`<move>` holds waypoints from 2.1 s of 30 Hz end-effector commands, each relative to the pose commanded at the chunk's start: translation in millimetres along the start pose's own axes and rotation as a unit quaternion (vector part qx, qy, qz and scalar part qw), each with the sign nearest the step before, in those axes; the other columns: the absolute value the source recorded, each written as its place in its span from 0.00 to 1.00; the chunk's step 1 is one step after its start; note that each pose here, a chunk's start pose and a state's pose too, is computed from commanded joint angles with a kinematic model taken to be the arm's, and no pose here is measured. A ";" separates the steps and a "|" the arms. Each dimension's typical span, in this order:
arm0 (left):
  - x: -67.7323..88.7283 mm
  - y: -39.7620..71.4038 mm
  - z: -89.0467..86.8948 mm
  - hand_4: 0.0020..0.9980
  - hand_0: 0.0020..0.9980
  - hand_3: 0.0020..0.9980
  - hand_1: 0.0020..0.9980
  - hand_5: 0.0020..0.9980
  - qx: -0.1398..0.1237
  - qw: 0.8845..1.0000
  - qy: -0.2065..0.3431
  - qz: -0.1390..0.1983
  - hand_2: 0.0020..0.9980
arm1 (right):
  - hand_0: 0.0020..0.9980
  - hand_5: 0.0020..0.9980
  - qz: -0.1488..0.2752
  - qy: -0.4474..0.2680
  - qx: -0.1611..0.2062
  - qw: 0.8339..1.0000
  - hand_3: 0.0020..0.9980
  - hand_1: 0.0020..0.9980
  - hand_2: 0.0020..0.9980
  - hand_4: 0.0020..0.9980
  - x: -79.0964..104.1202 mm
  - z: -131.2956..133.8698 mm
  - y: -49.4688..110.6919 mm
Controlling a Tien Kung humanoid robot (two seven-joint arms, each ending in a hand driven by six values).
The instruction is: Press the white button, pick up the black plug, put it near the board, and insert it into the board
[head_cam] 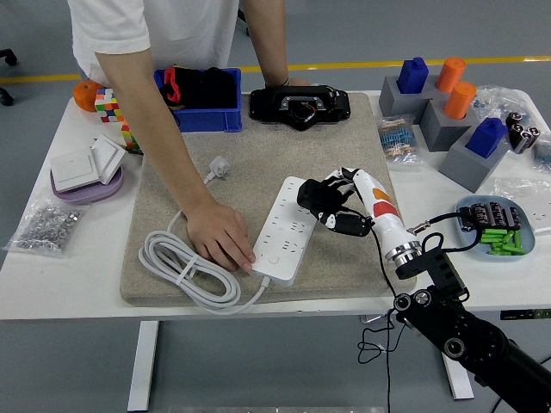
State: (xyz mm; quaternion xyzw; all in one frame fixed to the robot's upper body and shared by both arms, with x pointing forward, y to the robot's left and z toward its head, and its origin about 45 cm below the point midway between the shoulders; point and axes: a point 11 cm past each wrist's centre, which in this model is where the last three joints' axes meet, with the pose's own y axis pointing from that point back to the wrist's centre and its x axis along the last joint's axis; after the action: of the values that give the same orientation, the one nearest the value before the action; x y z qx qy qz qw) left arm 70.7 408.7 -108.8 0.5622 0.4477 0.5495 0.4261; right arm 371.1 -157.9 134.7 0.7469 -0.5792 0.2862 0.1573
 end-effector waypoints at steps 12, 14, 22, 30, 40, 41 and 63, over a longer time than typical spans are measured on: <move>-2.8 0.2 2.2 0.66 0.71 0.68 0.66 0.27 -0.002 1.000 -0.003 -0.003 0.58 | 0.34 0.00 -0.001 0.022 -0.017 1.000 0.48 0.24 0.29 0.73 2.0 18.9 -0.9; -2.2 0.2 1.7 0.66 0.71 0.68 0.66 0.27 -0.002 1.000 -0.002 -0.002 0.58 | 0.34 0.00 -0.002 0.024 -0.019 1.000 0.48 0.24 0.29 0.73 2.0 20.5 -0.6; -0.5 0.0 -0.3 0.66 0.71 0.68 0.66 0.27 0.001 1.000 -0.002 0.000 0.58 | 0.34 0.00 -0.003 0.031 -0.023 0.999 0.47 0.24 0.29 0.73 2.3 25.0 -0.6; -2.5 0.2 1.5 0.66 0.71 0.68 0.66 0.27 -0.001 1.000 0.000 -0.002 0.58 | 0.34 0.00 -0.012 0.026 -0.013 0.999 0.47 0.24 0.29 0.73 -3.8 17.0 -0.7; -0.9 0.0 0.0 0.66 0.71 0.68 0.67 0.27 0.001 1.000 0.000 0.000 0.58 | 0.34 0.00 -0.014 0.008 0.009 1.000 0.48 0.24 0.29 0.73 -9.8 -6.2 -1.9; -1.4 0.1 0.8 0.66 0.71 0.68 0.67 0.27 0.000 1.000 0.000 -0.001 0.58 | 0.34 0.00 -0.015 0.008 0.010 1.000 0.48 0.24 0.29 0.73 -10.3 -6.8 -1.9; 0.1 0.5 2.1 0.66 0.71 0.68 0.66 0.27 -0.001 1.000 -0.001 0.001 0.58 | 0.34 0.00 -0.020 0.028 -0.009 0.999 0.48 0.24 0.29 0.74 -8.4 14.1 0.1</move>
State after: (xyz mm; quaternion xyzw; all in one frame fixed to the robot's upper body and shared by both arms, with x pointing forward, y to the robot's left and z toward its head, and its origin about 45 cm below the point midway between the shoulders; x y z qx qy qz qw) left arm 72.8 408.8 -108.4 0.5628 0.4462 0.5494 0.4269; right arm 373.1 -159.5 118.5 0.7482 -0.5624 0.2990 0.1858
